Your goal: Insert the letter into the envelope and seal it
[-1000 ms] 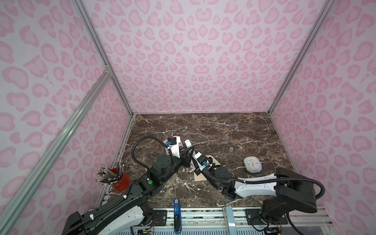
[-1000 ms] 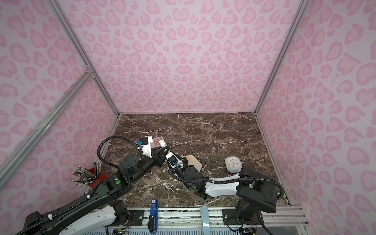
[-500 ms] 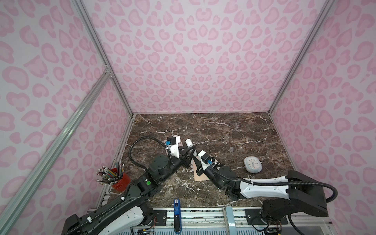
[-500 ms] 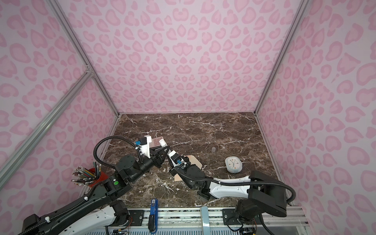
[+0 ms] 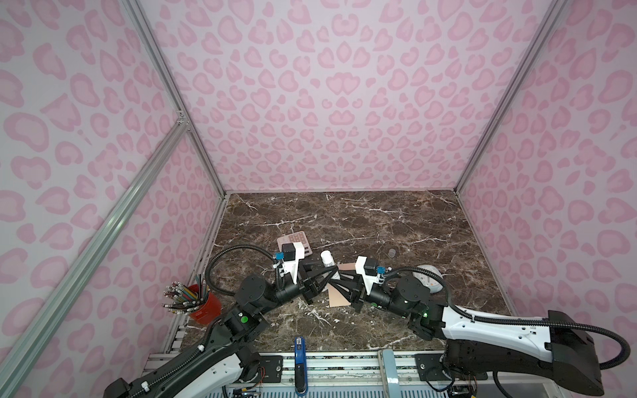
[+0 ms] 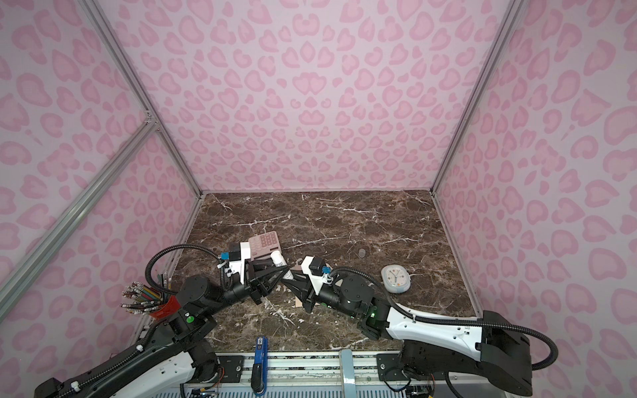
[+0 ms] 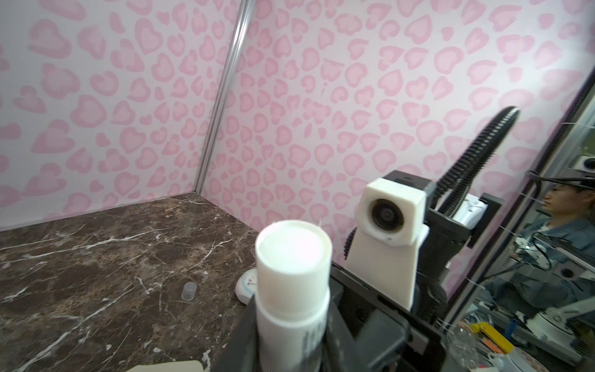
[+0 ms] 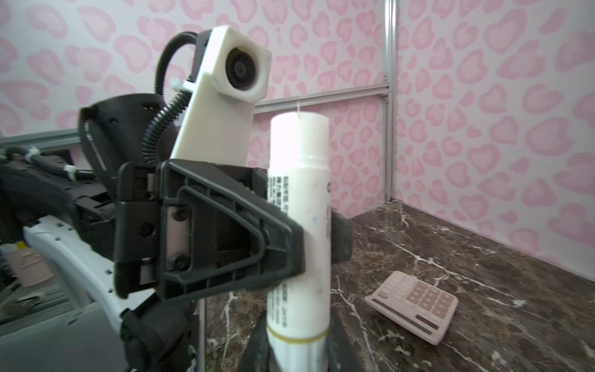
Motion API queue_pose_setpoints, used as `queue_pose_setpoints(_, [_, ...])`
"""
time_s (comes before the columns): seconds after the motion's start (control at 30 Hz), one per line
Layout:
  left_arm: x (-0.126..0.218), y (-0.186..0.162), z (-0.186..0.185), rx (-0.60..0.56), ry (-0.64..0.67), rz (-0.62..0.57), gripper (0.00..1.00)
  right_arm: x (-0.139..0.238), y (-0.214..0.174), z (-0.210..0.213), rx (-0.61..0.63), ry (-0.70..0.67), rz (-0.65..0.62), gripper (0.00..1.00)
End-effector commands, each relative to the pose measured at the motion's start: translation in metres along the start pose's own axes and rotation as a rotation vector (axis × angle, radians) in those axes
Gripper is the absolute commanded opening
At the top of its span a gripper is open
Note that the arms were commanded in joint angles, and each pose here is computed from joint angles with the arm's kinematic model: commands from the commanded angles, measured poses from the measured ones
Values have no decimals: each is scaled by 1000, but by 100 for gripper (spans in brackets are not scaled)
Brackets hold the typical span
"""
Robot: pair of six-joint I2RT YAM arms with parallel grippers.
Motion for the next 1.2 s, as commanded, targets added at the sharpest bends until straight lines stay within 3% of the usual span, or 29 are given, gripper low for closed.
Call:
queue_pose_setpoints(0.0, [6,-33,-32,60,-208,176,5,9,26,24,-88,178,-84,9])
queue_pose_setpoints(0.1, [8,-33,-36,58,-228,181,5,13,29,23,-131,214,-80,10])
queue_pose_setpoints(0.3, [6,-32,-29,50,-185,178,5,10,17,14,-88,162,-24,17])
queue_pose_setpoints(0.4, [2,-28,-12,48,-75,155,5,7,3,0,-41,72,35,42])
queue_pose_setpoints(0.57, [4,-9,36,25,239,74,5,5,-33,-31,92,-118,171,54])
queue_pose_setpoints(0.63, [12,3,58,21,394,12,5,5,-44,-45,127,-189,189,55])
queue_pose_setpoints(0.8, [25,21,84,-8,579,-80,6,4,-52,-62,197,-341,133,56])
queue_pose_setpoints(1.17, [16,17,103,42,645,-109,5,-35,-38,-69,225,-447,8,56])
Point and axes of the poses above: each gripper's point midway between its finger pads, its own x axis back along the fingers, its own z axis along the line the jaws close on, y = z × x, the point moved 1 cm from there along x, back along the fingers, and after that the axes turned 3 degrees about x, right-handed, at the moved point
